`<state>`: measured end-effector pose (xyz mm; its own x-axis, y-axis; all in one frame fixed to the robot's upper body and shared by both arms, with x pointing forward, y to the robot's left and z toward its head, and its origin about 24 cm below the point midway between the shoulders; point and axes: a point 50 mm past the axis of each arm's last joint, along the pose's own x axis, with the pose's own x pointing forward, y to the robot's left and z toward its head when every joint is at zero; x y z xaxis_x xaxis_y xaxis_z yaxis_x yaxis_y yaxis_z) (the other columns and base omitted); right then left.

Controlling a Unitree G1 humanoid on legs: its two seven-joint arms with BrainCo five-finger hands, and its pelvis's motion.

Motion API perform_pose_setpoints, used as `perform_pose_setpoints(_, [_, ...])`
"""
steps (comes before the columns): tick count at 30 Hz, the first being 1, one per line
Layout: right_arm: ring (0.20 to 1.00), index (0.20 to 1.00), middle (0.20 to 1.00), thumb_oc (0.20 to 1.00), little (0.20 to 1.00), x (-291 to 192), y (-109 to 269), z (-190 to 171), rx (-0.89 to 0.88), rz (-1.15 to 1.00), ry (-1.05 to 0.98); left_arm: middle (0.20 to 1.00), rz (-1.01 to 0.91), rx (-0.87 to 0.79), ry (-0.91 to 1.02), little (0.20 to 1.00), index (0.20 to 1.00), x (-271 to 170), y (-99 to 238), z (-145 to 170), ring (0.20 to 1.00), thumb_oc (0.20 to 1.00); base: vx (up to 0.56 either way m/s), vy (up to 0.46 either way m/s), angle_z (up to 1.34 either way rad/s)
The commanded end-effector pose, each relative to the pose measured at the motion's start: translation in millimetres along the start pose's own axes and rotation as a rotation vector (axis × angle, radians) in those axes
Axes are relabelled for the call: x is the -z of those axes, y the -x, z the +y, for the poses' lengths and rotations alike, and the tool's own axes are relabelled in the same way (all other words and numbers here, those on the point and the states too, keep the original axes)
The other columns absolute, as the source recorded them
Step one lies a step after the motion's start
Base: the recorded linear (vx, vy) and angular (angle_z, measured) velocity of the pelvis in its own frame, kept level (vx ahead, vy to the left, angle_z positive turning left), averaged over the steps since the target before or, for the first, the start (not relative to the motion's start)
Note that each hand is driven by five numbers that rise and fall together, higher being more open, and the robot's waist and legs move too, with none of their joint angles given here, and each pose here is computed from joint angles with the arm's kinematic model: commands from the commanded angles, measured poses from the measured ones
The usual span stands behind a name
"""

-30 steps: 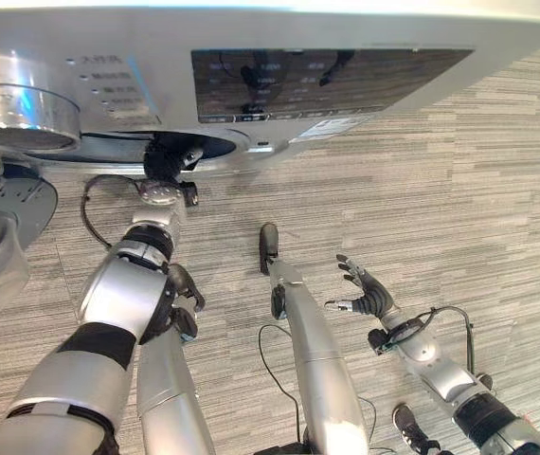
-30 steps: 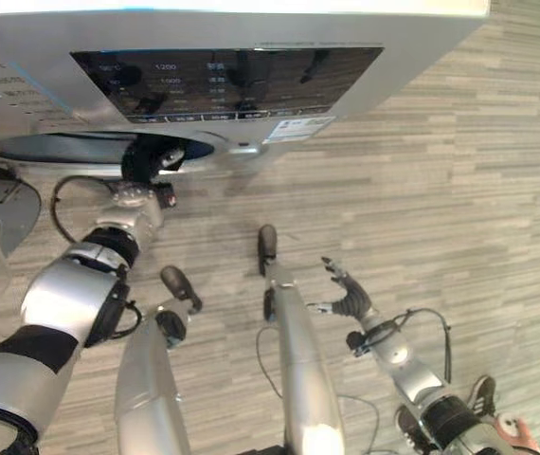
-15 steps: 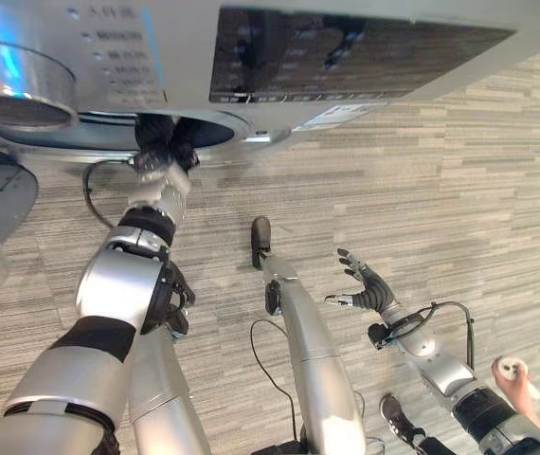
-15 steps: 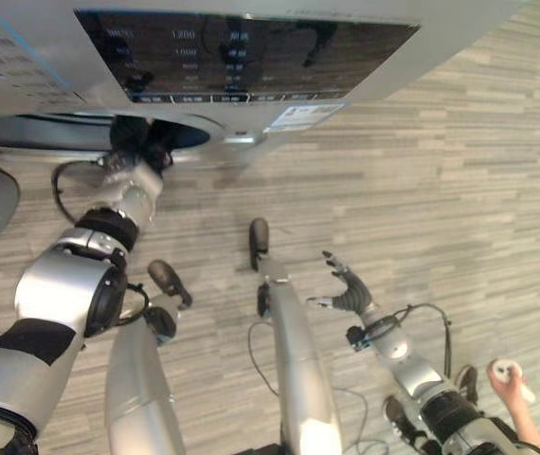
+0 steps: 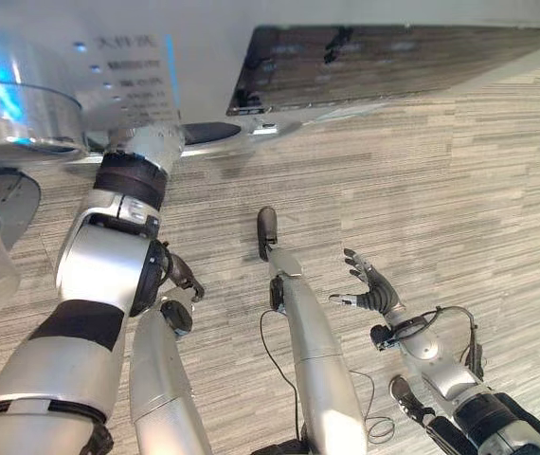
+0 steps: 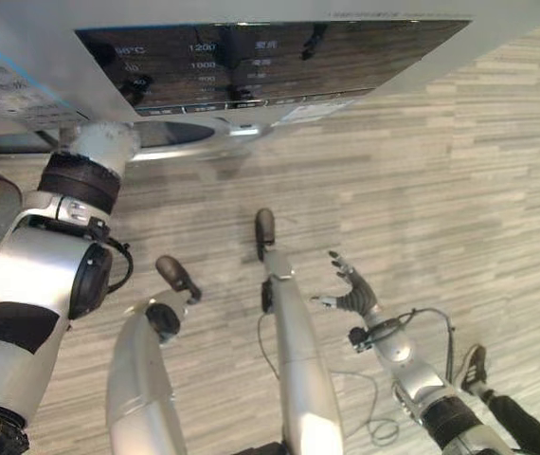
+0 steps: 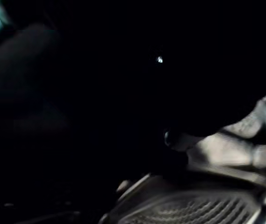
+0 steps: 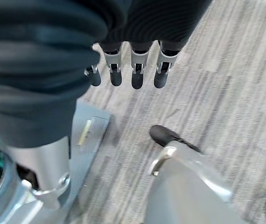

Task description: Grab the laundry basket,head to the washer,open it,put in the laundry and shut it.

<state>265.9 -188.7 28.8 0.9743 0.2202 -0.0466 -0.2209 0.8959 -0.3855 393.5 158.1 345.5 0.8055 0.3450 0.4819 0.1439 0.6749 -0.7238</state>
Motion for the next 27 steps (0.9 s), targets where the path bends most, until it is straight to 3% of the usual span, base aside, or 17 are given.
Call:
perform_pose_setpoints(1, [1.0, 1.0, 1.0, 1.0, 1.0, 8, 17, -11, 0.043, 0.022, 0.021, 0.2, -0.154, 0.081, 0.142, 0.2, 0.2, -28, 4, -28, 0.2, 0.2, -0.02, -0.002, 0.04])
perform_pose_setpoints(2, [1.0, 1.0, 1.0, 1.0, 1.0, 8, 17, -11, 0.043, 0.022, 0.021, 0.482, -0.155, 0.08, 0.142, 0.482, 0.482, -28, 4, -28, 0.482, 0.482, -0.02, -0.01, 0.1])
perform_pose_setpoints(3, [1.0, 1.0, 1.0, 1.0, 1.0, 8, 16, -10, 0.036, 0.021, 0.031, 1.0, -0.138, 0.062, 0.091, 1.0, 1.0, -21, 5, -22, 1.0, 1.0, -0.03, -0.016, 0.1])
perform_pose_setpoints(4, [1.0, 1.0, 1.0, 1.0, 1.0, 7, 15, -11, 0.035, 0.019, 0.039, 1.0, -0.115, 0.039, 0.011, 1.0, 1.0, -15, 4, -16, 1.0, 1.0, -0.03, -0.017, 0.12])
perform_pose_setpoints(8, [1.0, 1.0, 1.0, 1.0, 1.0, 8, 15, -18, 0.02, 0.023, 0.084, 1.0, -0.019, 0.036, -0.826, 1.0, 1.0, -5, -18, 29, 1.0, 1.0, -0.04, 0.022, 0.07])
perform_pose_setpoints(11, [1.0, 1.0, 1.0, 1.0, 1.0, 7, 16, -18, 0.003, 0.012, 0.074, 1.0, 0.046, -0.01, -0.907, 1.0, 1.0, 7, -14, 52, 1.0, 1.0, -0.06, 0.006, 0.14])
perform_pose_setpoints(15, [1.0, 1.0, 1.0, 1.0, 1.0, 3, 13, -13, -0.022, -0.017, 0.073, 1.0, 0.209, -0.007, -1.208, 1.0, 1.0, 41, 10, 100, 1.0, 1.0, -0.08, -0.061, 0.15])
perform_pose_setpoints(22, [1.0, 1.0, 1.0, 1.0, 1.0, 8, 11, -10, -0.002, 0.002, 0.067, 1.0, 0.363, -0.044, -1.239, 1.0, 1.0, 70, 53, 157, 1.0, 1.0, -0.06, -0.072, 0.14])
perform_pose_setpoints(25, [1.0, 1.0, 1.0, 1.0, 1.0, 17, 11, -13, 0.042, 0.044, 0.061, 1.0, 0.487, -0.083, -1.22, 1.0, 1.0, 85, 99, 204, 1.0, 1.0, -0.06, -0.09, 0.22])
perform_pose_setpoints(27, [1.0, 1.0, 1.0, 1.0, 1.0, 22, 11, -17, 0.067, 0.074, 0.059, 1.0, 0.533, -0.082, -1.198, 1.0, 1.0, 90, 121, 218, 1.0, 1.0, -0.04, -0.073, 0.26])
